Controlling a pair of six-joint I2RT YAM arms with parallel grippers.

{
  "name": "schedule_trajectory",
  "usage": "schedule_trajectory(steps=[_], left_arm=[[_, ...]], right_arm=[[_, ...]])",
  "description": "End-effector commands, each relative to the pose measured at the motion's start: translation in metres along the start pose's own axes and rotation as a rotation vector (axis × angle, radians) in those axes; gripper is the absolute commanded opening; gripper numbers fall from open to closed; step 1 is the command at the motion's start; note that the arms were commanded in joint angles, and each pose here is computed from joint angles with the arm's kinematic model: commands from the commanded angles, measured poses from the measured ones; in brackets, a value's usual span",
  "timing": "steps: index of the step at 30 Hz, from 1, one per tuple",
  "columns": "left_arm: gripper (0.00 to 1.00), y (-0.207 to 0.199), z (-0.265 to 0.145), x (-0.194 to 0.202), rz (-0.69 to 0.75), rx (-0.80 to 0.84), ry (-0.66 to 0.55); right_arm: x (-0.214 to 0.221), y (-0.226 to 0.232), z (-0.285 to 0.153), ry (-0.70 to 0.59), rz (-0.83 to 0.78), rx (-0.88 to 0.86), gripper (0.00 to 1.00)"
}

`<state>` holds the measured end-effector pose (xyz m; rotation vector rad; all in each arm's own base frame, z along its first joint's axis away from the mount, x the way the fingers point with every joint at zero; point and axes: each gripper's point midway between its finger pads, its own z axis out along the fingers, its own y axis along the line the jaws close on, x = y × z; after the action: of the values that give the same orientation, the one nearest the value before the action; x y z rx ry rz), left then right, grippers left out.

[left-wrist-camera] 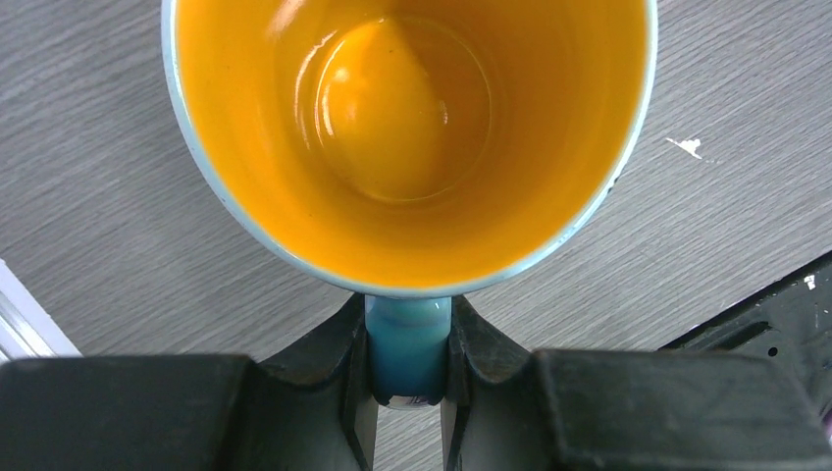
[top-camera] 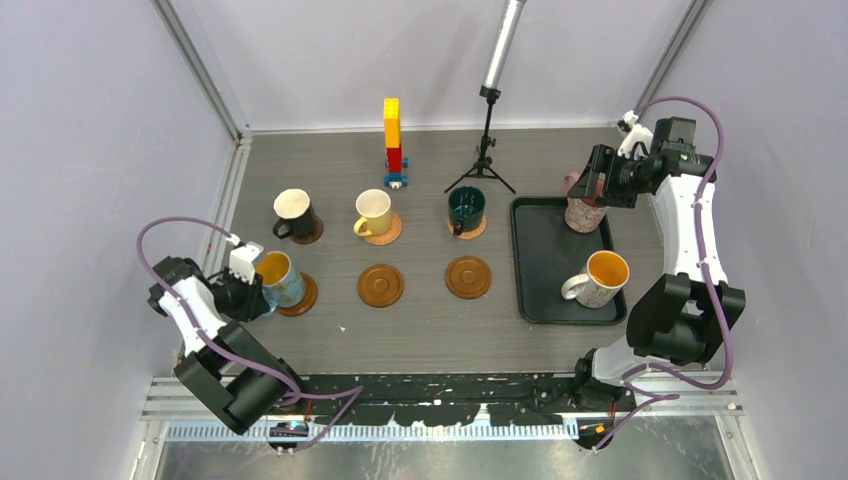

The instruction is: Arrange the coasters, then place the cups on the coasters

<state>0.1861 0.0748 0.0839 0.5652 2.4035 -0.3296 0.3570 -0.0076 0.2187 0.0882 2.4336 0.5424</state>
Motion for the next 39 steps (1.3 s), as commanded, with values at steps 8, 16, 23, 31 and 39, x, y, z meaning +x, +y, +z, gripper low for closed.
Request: schedule_trajectory(steps=[8, 16, 23, 31, 39], left_arm=[[0.0, 0.005, 0.003, -0.014, 0.053, -0.041, -0.088], [0.06, -0.002, 0.01, -0.016, 0.084, -0.01, -0.082], [0.07, -0.007, 0.011, -0.011, 0.116, 0.0, -0.056], [0.58, -0.021, 0.005, -0.002, 0.16, 0.053, -0.006], [1.0, -0.032, -0.029, -0.017, 0.262, 0.113, 0.062]], right_arm=[[-0.004, 0.003, -0.003, -0.034, -0.037, -0.003, 0.74], [-0.002, 0.002, -0.002, -0.03, -0.036, 0.002, 0.74], [-0.004, 0.002, -0.004, -0.034, -0.043, 0.006, 0.74], [-0.002, 0.003, -0.006, -0.03, -0.048, 0.006, 0.74], [0.015, -0.007, -0.018, 0.049, -0.124, 0.071, 0.74]])
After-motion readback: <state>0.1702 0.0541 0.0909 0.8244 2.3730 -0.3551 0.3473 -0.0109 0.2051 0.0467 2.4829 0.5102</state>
